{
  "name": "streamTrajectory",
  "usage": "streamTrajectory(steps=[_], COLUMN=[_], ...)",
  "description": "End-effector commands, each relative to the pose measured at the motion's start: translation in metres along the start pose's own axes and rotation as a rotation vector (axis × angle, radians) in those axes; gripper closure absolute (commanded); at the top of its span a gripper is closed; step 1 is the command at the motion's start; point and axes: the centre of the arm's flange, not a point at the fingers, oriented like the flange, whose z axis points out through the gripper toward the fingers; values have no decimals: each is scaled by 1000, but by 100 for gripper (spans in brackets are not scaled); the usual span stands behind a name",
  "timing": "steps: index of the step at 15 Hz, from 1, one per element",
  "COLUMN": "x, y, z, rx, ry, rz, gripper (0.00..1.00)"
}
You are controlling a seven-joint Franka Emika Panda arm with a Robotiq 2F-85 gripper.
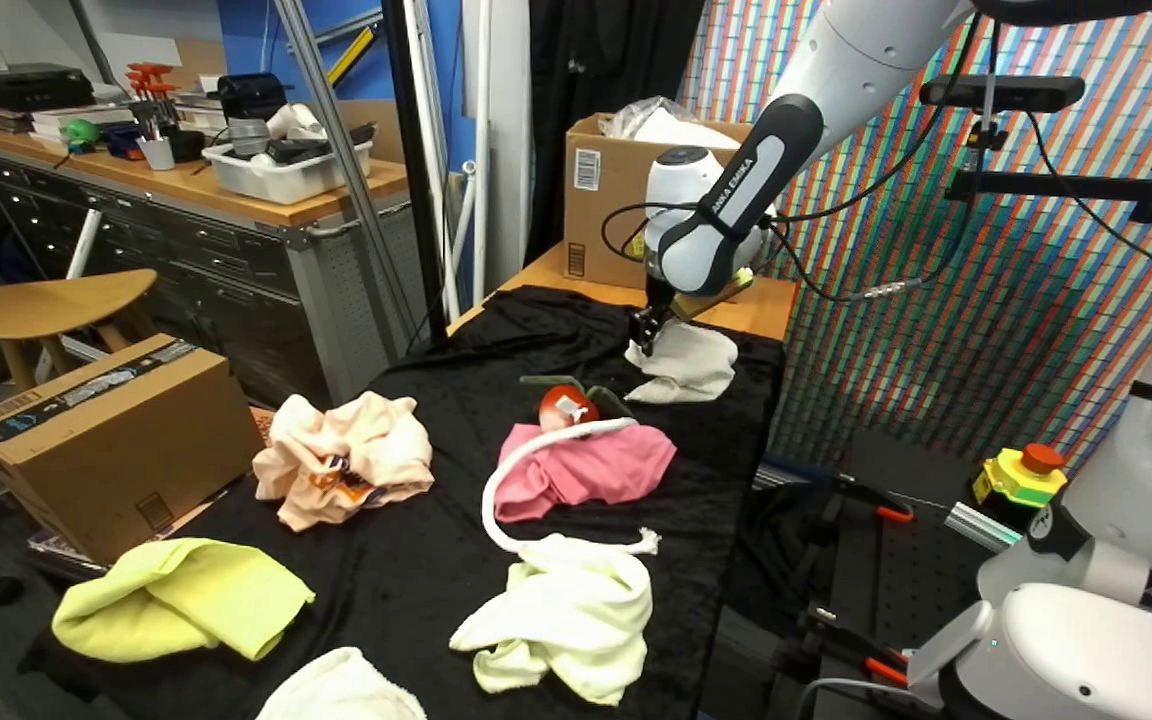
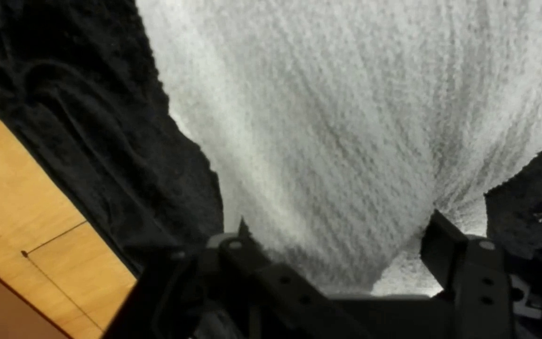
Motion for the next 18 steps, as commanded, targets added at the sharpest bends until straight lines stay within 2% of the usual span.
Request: streamTrajectory(steps=[1,5,6,7,14,18], x=[12,11,9,8,3,-1], y=[3,2,1,0,-11,-20], z=[-6,-17,-20,-24,-45,-78], rx=[6,-2,1,6,32,78], ry=[-3,-2,-3,-4,-5,40], rz=[-2,-1,-7,-9,-32,-83], gripper=[49,80,87,89,90,90])
